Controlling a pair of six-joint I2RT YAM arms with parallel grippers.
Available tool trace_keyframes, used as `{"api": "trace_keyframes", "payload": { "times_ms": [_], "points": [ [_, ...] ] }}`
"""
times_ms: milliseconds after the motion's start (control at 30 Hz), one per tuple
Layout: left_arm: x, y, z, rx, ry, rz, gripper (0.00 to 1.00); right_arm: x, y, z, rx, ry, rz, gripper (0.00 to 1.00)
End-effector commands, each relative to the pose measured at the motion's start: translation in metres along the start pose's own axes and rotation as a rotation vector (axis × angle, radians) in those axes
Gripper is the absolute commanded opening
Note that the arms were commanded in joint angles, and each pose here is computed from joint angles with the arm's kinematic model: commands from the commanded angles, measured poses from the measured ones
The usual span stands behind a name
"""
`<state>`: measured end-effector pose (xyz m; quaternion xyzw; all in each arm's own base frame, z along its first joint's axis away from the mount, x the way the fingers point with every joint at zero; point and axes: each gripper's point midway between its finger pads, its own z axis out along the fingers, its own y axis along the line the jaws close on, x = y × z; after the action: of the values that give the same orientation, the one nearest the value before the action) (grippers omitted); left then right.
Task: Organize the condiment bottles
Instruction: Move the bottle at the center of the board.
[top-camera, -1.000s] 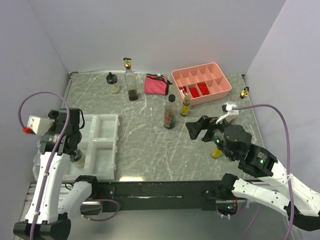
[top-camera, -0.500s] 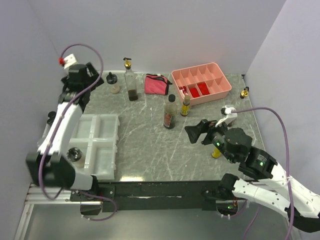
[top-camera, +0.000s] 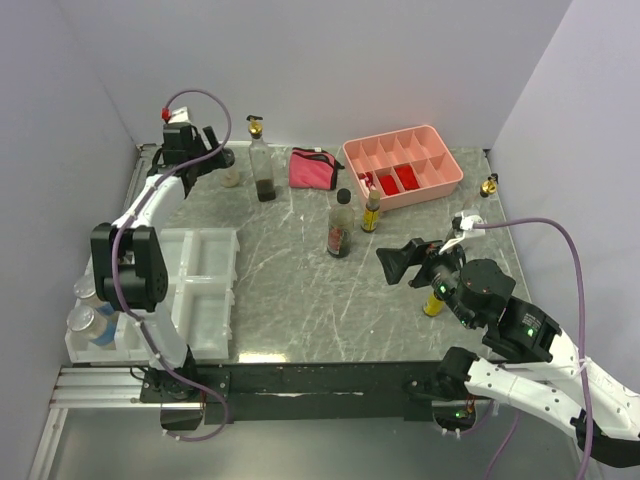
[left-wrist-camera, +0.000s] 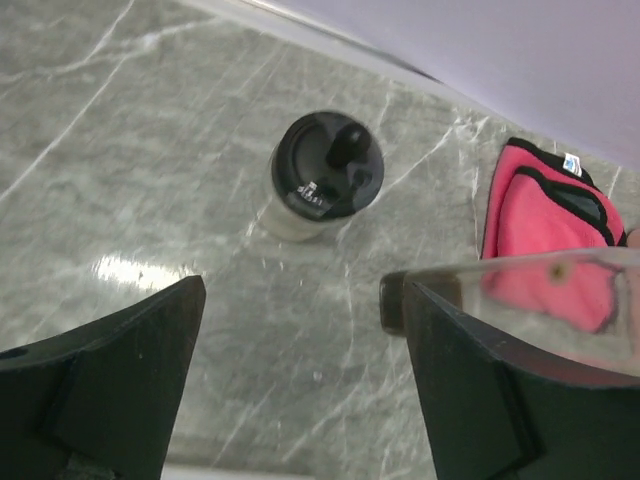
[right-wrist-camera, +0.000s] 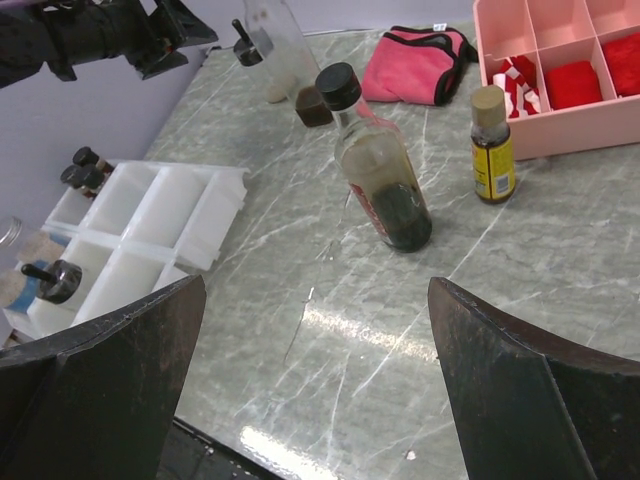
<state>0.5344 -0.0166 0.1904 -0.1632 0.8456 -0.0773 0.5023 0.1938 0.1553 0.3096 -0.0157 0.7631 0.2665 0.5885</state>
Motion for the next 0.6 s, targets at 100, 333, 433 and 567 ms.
{"api": "trace_keyframes", "payload": {
  "times_ms": [100, 333, 433, 567],
  "points": [
    [-0.024, -0.019, 0.035, 0.090, -0.096, 0.067, 0.83, -0.010, -0.005, 0.000, 0.030, -0.040, -0.012, 1.00],
    [-0.016, -0.016, 0.065, 0.082, -0.075, 0.094, 0.81, -0.010, -0.011, 0.003, 0.069, -0.034, -0.015, 1.00],
    [-0.007, -0.013, 0.073, 0.078, -0.064, 0.102, 0.81, -0.008, -0.011, 0.004, 0.077, -0.027, -0.021, 1.00],
    [-0.012, -0.014, 0.083, 0.084, -0.086, 0.123, 0.80, -0.008, -0.015, 0.006, 0.103, -0.029, -0.036, 1.00]
  ]
}}
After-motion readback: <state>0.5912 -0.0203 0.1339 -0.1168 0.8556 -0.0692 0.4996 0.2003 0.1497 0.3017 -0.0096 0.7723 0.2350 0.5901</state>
